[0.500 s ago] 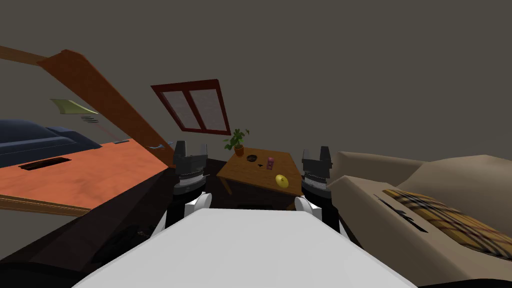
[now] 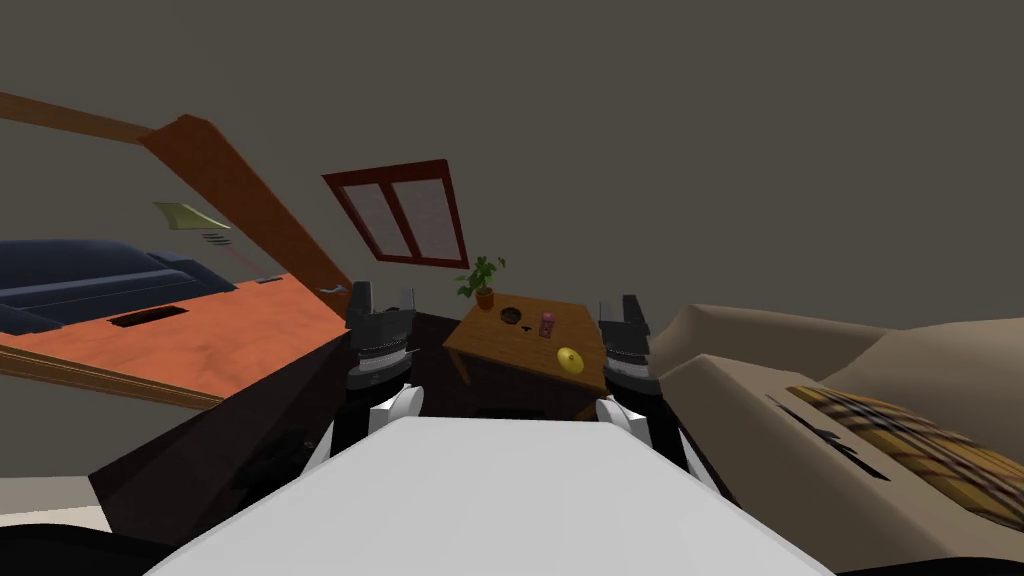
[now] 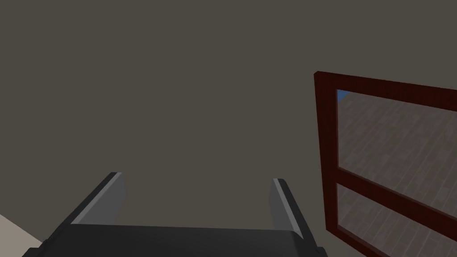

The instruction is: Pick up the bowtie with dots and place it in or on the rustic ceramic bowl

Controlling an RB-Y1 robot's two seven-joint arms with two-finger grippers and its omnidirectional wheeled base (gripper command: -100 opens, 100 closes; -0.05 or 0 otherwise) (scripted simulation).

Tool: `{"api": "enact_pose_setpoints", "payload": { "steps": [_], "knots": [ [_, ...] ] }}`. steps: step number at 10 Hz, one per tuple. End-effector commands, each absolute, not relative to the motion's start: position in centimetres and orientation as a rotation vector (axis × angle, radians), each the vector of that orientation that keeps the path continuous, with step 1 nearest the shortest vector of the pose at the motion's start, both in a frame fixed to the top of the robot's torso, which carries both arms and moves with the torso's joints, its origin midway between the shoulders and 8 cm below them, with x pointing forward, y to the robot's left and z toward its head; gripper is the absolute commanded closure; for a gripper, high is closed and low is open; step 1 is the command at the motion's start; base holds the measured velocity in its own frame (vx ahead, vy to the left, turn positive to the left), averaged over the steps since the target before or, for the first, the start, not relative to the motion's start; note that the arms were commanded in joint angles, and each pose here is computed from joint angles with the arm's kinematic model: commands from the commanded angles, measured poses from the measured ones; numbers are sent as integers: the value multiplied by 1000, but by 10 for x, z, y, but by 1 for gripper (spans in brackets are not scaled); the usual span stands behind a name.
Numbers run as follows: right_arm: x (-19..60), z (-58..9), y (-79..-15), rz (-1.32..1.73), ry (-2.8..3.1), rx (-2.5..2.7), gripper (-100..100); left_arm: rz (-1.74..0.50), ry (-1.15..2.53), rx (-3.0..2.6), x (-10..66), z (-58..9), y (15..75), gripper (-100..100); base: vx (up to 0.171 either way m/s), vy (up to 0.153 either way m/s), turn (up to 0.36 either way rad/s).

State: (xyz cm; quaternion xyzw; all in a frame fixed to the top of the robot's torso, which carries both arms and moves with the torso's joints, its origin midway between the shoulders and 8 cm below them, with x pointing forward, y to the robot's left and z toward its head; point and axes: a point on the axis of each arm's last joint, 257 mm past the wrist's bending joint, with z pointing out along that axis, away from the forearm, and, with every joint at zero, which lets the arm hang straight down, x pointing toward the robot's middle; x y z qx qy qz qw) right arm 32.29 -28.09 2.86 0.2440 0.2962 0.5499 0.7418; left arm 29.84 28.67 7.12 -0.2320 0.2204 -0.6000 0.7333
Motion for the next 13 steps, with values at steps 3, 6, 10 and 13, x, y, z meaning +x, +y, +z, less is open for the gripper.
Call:
{"api": "enact_pose_setpoints", "payload": {
  "steps": [3,6,10,13],
  "knots": [
    [340,-4,-274,1122,817,497,-100,-1320,485,-510,298,71,287,0,-75,118,136],
    [355,-44,-273,1019,986,463,-100,-1320,485,-510,298,71,287,0,-86,130,217],
    [367,-97,-279,884,1179,424,-100,-1319,485,-510,298,71,287,0,-53,107,186],
    [372,-163,-294,731,1391,385,-100,-1319,485,-510,298,71,287,0,-33,113,371]
  ]
}}
